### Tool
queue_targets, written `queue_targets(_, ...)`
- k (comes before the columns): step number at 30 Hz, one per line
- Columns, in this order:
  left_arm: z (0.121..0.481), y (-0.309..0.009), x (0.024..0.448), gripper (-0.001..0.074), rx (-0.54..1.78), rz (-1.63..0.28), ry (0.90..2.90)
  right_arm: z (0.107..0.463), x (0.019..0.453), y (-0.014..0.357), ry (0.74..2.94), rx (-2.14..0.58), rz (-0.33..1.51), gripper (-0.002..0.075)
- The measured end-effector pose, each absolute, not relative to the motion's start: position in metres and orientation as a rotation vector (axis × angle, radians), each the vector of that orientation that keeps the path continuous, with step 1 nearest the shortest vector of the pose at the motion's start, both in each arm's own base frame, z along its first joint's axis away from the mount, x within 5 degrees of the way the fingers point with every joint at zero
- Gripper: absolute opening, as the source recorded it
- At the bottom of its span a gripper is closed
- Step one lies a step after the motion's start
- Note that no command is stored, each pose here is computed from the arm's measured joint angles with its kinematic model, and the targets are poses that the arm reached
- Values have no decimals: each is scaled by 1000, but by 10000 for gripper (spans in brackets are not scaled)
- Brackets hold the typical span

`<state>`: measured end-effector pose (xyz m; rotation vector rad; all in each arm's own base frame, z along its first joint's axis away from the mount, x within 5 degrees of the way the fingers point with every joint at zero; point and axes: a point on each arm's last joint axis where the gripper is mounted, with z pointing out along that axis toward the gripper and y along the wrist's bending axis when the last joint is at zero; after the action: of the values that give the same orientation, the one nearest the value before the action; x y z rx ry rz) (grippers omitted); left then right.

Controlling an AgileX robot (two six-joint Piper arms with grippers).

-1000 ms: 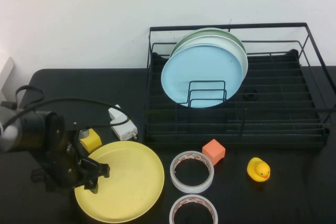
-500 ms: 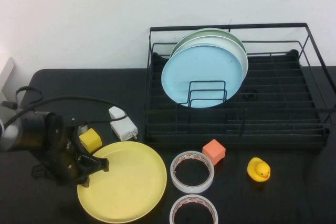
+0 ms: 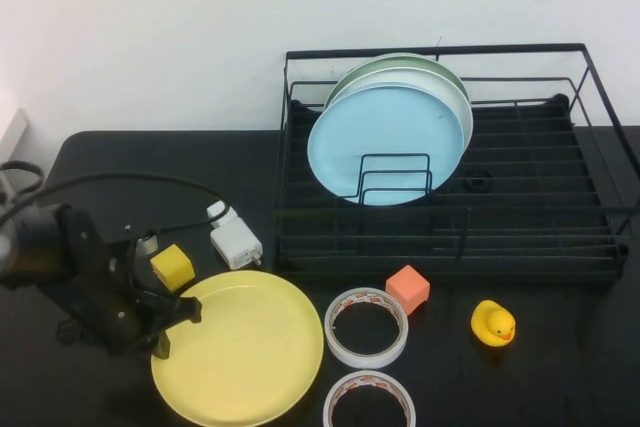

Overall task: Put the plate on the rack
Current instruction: Pick up the plate from the table, then hand over the plate

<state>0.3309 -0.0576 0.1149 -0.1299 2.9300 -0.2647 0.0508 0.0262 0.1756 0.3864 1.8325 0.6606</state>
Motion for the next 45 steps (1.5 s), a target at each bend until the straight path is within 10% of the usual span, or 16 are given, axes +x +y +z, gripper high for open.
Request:
queue_targets(25, 263, -50, 286, 4, 205, -524, 2552, 177, 50, 30, 1835, 310, 667, 10)
queue_targets(35, 330, -103, 232, 4, 589, -549, 2196, 190, 44, 44, 1831, 154, 796, 10)
queue_targets(45, 342, -160, 203, 4, 789, -552, 1929, 277, 52, 54, 1846, -134, 778, 48)
